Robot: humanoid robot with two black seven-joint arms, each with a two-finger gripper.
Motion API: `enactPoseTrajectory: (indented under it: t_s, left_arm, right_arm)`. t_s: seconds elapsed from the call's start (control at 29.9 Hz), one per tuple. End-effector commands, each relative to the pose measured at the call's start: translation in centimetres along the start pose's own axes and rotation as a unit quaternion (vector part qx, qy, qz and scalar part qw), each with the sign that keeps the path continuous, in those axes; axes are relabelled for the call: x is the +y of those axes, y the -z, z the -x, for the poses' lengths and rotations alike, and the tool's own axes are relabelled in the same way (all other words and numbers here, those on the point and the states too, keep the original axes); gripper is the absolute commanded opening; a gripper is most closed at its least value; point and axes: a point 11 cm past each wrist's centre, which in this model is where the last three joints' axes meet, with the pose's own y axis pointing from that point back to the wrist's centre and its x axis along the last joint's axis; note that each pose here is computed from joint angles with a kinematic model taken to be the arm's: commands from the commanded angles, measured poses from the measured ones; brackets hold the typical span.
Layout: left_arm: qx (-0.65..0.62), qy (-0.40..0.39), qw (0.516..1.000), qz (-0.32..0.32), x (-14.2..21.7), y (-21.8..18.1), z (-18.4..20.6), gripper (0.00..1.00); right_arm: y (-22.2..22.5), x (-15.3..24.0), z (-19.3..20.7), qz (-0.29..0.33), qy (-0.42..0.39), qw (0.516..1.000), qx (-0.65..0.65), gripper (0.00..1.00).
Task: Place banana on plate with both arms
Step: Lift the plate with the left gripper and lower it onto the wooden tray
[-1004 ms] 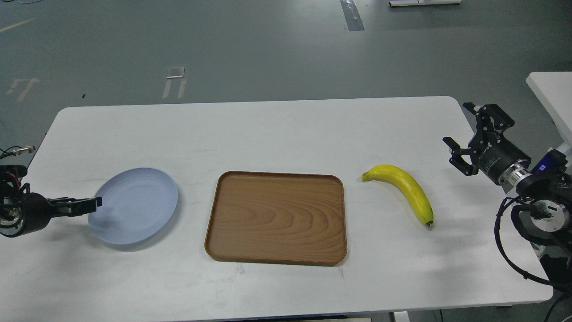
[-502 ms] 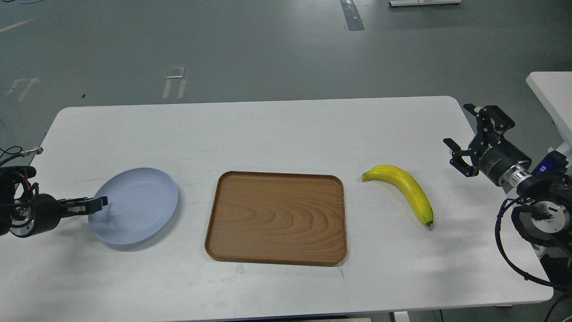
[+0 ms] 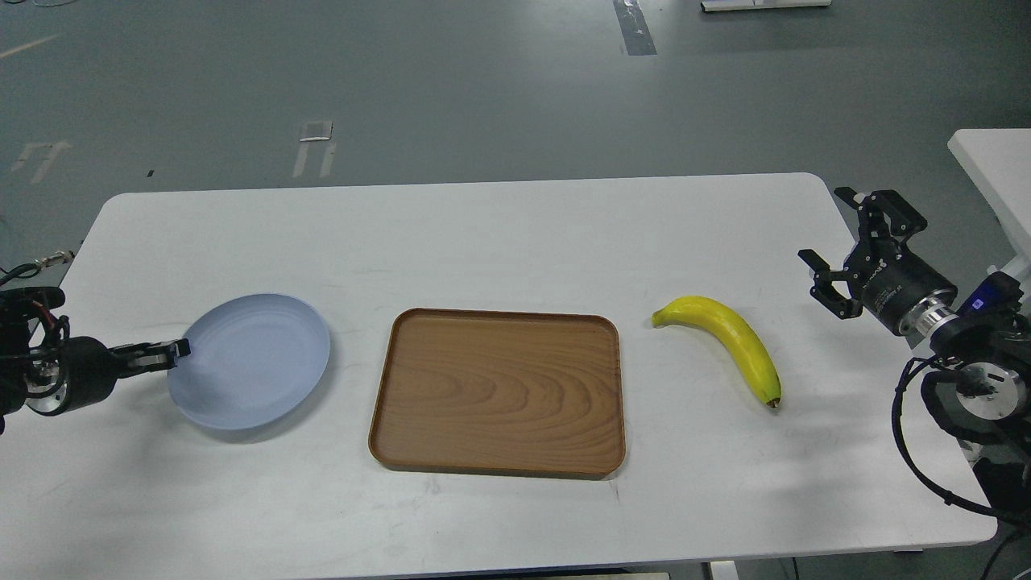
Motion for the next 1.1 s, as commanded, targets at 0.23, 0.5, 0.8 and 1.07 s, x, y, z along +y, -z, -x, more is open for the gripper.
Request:
enactPoseTrajectory:
  t_s: [0.23,0.5,0.8,1.07]
  left_arm:
    - [-0.076,-0.032,0.987,0.136,-0.3,-12.0,-9.3,0.00]
    - [-0.195,0.034,0.955,0.219,-4.8,-23.1,-7.9,0.00]
    - [-0.242,0.090,0.934,0.247,-10.4,-30.5,-3.9,0.00]
    - [-0.251,0.130,0.932,0.227,-12.4,-29.9,-0.6,0.00]
  right_arm:
    - [0.4,0.0,-0.2,-0.003,-0.001,1.000,0.003,0.99]
    - [0.2,0.3,-0.4,0.000,-0.005,1.000,0.003,0.99]
    - [0.2,0.4,-0.6,0.000,-0.007,1.000,0.005,0.99]
    - [0.1,0.5,-0.8,0.002,-0.010,1.000,0.005,0.99]
